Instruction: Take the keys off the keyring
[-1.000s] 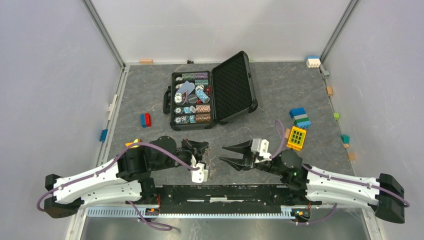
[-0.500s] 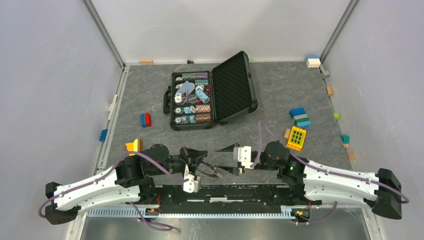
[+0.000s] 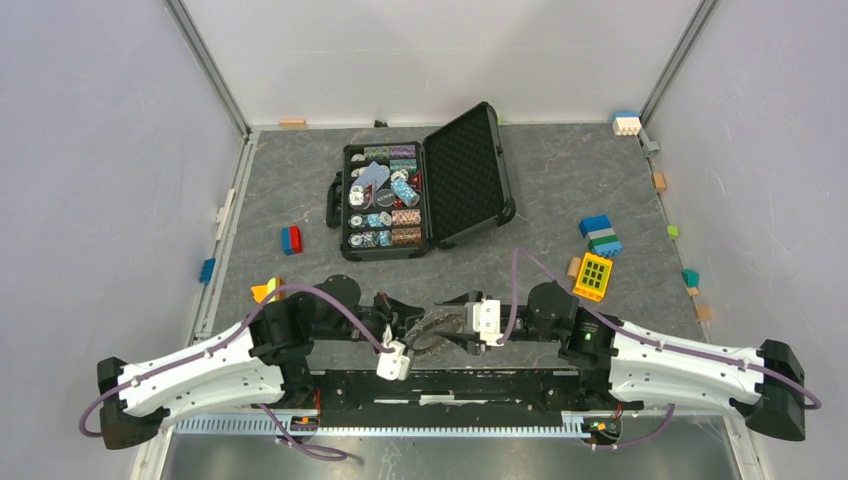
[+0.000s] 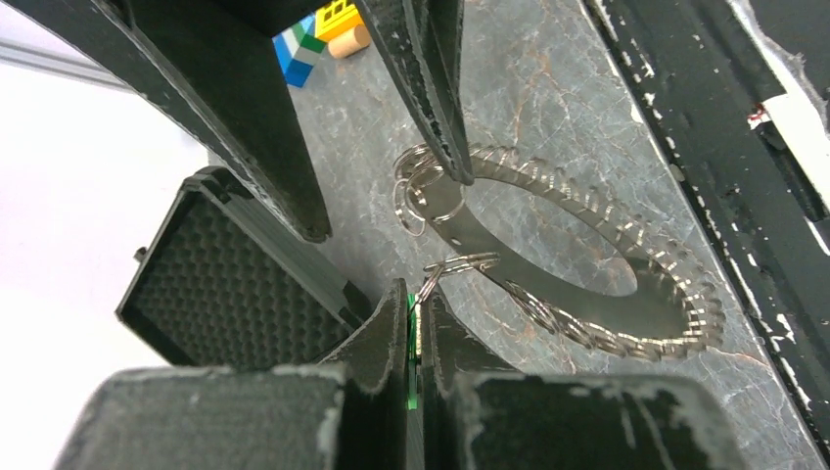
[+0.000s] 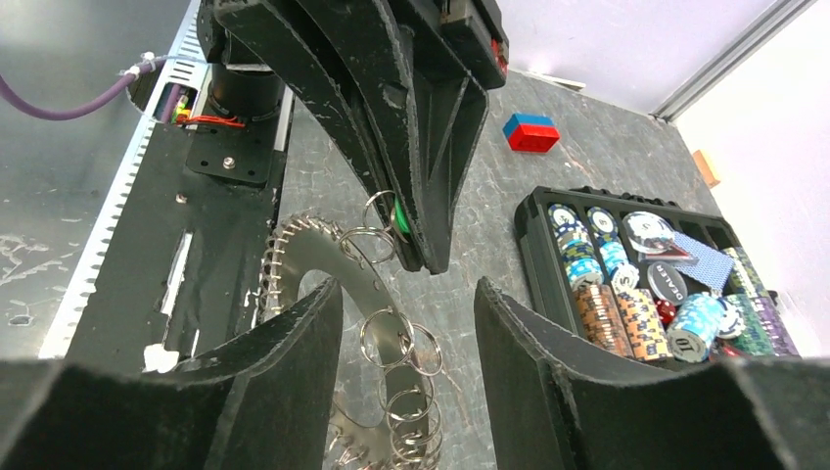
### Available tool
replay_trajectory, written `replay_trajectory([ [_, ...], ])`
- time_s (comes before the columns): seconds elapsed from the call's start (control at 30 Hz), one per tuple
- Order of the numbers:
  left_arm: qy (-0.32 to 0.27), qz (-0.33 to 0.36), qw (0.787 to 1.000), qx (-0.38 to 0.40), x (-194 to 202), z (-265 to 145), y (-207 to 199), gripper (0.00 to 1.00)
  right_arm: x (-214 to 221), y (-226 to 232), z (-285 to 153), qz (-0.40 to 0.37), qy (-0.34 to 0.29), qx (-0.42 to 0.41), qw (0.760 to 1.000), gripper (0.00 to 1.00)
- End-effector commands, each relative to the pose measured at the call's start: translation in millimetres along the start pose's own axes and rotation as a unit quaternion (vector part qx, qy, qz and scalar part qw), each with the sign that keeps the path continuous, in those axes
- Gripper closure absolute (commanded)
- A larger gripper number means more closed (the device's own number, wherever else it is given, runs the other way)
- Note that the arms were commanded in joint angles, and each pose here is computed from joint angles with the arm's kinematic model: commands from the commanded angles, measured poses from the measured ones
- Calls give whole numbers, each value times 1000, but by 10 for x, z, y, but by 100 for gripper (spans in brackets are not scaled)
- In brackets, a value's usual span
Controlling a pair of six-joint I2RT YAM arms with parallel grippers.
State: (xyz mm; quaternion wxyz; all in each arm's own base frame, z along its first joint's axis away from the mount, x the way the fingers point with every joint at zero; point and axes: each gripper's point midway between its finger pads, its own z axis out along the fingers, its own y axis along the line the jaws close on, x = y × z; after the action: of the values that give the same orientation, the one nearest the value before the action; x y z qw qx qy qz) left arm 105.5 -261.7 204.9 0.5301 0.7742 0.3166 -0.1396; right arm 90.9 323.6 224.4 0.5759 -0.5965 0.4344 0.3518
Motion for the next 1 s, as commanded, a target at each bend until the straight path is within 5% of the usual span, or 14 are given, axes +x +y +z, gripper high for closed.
replay_trajectory([
  [0.0,-40,14,999,20,-223,11,163,98,-97,-75,-157,-9,-8,25,1000,43],
  [0.4,89,-71,978,177,5,168,-5,98,223,-295,-546,61,16,162,985,45],
  [0.7,252,23,950,183,177,102,154,98,236,-243,-633,84,-1,168,982,45],
  [0.97,270,107,943,160,240,92,395,98,206,-76,-647,73,-15,126,989,45],
])
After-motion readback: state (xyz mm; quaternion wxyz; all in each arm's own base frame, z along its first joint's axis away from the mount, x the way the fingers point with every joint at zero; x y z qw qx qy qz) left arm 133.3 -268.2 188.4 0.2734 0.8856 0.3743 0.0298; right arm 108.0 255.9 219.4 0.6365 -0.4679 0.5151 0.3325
